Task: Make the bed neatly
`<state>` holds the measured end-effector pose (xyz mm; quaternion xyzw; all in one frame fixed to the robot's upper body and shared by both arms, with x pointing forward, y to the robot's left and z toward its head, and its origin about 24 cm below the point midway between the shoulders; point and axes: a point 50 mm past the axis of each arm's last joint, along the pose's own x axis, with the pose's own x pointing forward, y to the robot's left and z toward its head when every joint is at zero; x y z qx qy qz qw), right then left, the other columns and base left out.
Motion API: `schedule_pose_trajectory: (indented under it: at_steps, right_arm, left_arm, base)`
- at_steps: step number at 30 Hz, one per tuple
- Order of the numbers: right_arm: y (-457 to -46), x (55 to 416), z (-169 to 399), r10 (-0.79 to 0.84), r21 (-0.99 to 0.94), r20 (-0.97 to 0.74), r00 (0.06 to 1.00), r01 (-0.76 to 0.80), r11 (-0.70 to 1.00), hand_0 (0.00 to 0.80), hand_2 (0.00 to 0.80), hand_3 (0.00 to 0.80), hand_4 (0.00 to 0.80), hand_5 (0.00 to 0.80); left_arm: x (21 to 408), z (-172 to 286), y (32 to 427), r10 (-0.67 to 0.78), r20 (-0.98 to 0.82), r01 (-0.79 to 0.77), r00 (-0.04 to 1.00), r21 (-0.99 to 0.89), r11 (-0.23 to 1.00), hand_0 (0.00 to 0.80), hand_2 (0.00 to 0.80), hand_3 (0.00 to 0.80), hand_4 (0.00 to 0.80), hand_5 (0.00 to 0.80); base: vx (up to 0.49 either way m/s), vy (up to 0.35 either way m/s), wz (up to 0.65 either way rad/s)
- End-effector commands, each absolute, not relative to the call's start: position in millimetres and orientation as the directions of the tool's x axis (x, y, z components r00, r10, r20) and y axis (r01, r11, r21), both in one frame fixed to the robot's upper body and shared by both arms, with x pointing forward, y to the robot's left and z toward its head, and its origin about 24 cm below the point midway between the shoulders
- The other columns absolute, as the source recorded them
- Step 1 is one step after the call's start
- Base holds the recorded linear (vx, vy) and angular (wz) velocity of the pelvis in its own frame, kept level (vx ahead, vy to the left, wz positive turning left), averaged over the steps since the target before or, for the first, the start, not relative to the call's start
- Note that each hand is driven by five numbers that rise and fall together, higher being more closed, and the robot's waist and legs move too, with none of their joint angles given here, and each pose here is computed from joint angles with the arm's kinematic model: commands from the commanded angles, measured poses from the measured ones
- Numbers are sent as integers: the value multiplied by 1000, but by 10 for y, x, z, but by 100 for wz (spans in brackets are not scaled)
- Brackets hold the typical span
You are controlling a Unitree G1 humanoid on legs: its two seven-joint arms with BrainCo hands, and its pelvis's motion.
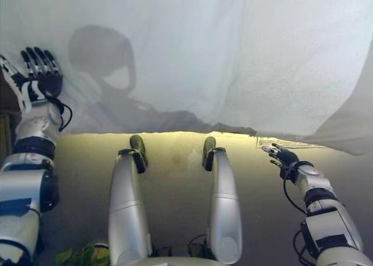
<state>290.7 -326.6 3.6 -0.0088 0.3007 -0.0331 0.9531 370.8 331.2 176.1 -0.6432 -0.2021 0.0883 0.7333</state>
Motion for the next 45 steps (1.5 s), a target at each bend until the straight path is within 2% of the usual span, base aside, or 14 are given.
schedule_pose_trajectory:
  at_steps: [1,8,15,34,42,45]
  right_arm:
    - [-3580,2743,103,-176,-68,-559,810,167,984,0,0,0,0,0]
    - [-3587,2744,113,-183,-46,-537,824,188,981,0,0,0,0,0]
    - [-3591,2752,133,-185,-26,-515,837,201,979,0,0,0,0,0]
    - [-3699,2551,2,-211,-7,-519,828,243,970,0,0,0,0,0]
    - [-3565,2391,-266,-175,38,-569,804,238,970,0,0,0,0,0]
    - [-3462,2291,-423,-148,65,-600,786,232,971,0,0,0,0,0]
  left_arm:
    - [3618,1528,3420,429,116,89,896,-993,84,0,0,0,0,0]
    - [3542,1364,3459,400,92,71,912,-995,66,0,0,0,0,0]
    - [3347,873,3421,344,0,-4,939,-1000,9,0,0,0,0,0]
    - [2851,262,3575,379,-164,-149,911,-987,-67,0,0,0,0,0]
    - [2492,-306,3363,297,-335,-356,894,-934,19,0,0,0,0,0]
    - [2290,-556,3226,233,-404,-439,884,-890,124,0,0,0,0,0]
  base:
    - [-52,-43,9]
    - [-32,-49,6]
    - [-22,-44,10]
    - [-20,-32,8]
    - [29,-45,7]
    - [58,-46,4]
